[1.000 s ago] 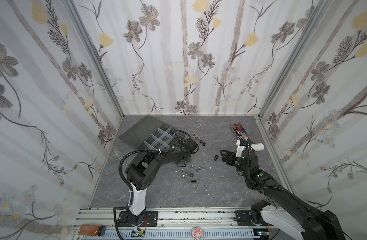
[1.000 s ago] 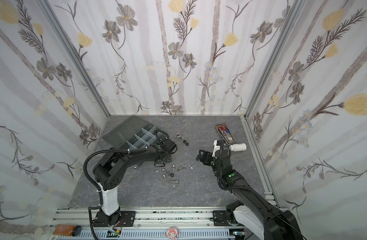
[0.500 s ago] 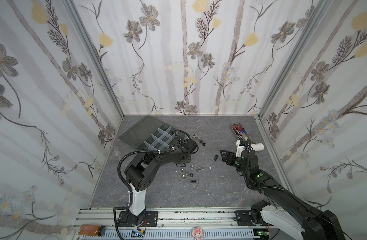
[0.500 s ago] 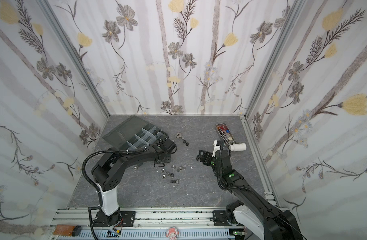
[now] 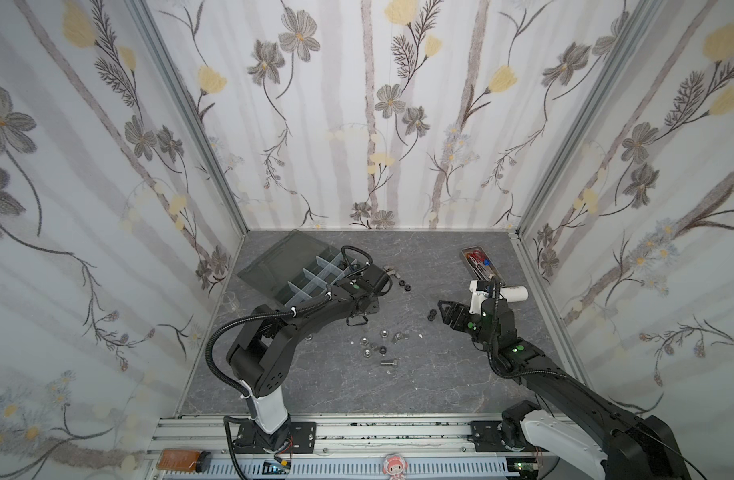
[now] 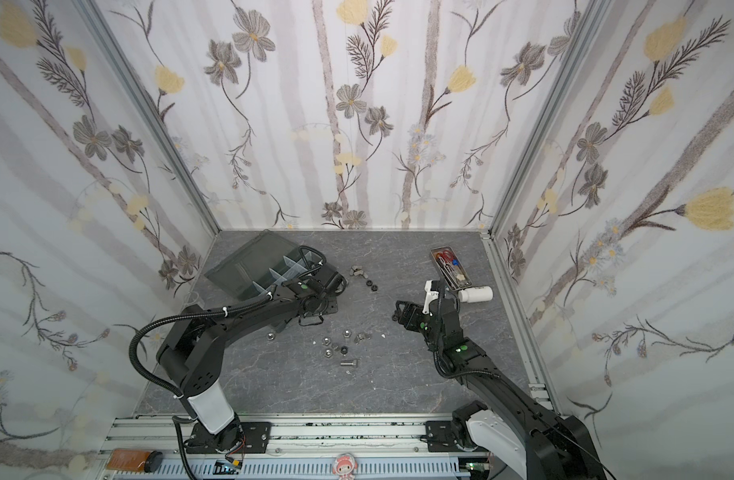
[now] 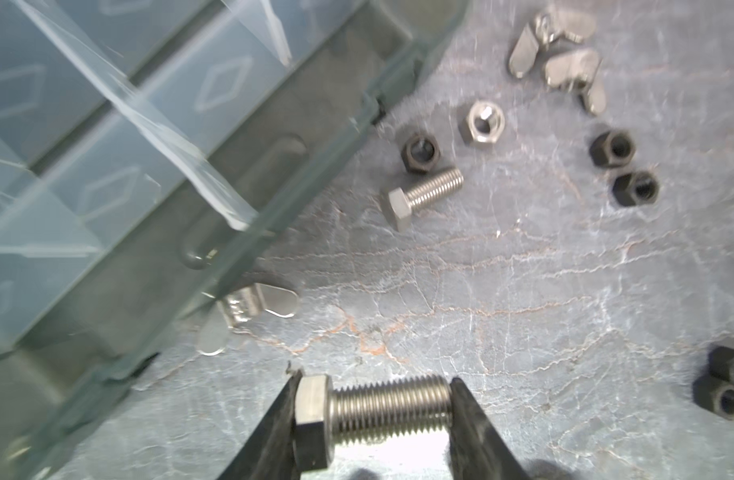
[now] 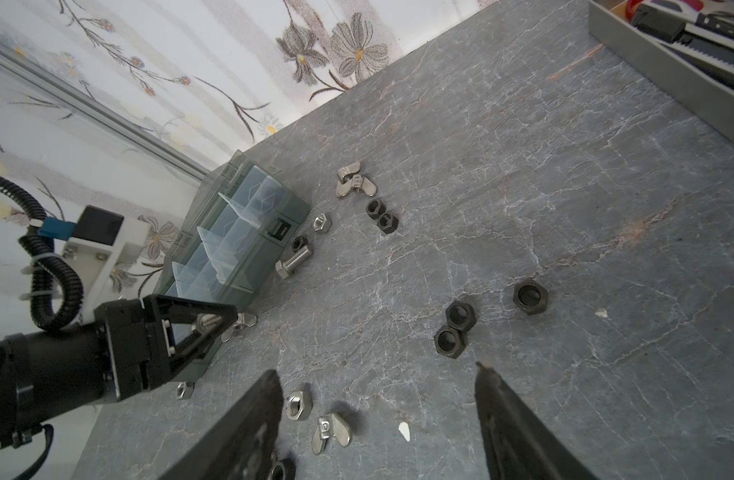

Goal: Sort the screws and nuts into containers
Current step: 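Lift the steel bolt and carry it over the organizer box with the left gripper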

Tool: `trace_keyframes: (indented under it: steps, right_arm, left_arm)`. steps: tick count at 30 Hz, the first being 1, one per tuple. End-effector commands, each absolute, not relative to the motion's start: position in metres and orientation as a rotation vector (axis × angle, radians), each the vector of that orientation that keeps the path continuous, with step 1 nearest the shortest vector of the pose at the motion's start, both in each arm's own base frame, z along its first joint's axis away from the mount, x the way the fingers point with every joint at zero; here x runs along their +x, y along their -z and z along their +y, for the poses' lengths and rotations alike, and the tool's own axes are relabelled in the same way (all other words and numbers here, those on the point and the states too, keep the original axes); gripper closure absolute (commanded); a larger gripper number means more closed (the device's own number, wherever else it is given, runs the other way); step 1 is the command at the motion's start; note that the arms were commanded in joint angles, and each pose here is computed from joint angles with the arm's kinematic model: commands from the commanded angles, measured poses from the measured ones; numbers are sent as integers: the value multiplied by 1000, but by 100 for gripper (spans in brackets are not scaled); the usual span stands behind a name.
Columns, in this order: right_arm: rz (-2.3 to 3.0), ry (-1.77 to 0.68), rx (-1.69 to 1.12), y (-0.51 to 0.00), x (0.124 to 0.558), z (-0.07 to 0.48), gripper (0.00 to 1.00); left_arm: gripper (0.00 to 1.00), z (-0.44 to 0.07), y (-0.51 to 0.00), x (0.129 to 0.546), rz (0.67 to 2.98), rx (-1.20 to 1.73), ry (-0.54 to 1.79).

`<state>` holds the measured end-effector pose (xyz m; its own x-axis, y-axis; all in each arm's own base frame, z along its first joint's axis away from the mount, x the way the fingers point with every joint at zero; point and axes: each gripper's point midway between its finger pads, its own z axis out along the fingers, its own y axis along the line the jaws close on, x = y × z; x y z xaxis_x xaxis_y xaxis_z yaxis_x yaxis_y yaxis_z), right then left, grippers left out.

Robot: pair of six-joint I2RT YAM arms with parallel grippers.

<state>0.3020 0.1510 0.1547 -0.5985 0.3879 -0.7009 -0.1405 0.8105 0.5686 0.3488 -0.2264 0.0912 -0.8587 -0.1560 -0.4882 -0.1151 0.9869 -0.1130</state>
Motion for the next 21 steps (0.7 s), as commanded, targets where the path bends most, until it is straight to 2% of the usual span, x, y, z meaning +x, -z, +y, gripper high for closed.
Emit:
trace_keyframes:
  steps: [1, 13, 21]
  right_arm:
    - [2073, -790, 151, -162, 302, 160, 26]
    - [2103, -816, 97, -153, 297, 177, 26]
    - [2127, -834, 75, -142, 296, 186, 26]
  left_arm:
    - [58, -211, -104, 353, 2592, -209, 94]
    - [58, -163, -122, 385, 2569, -317, 89]
    - [59, -149, -129, 427, 2547, -380, 76]
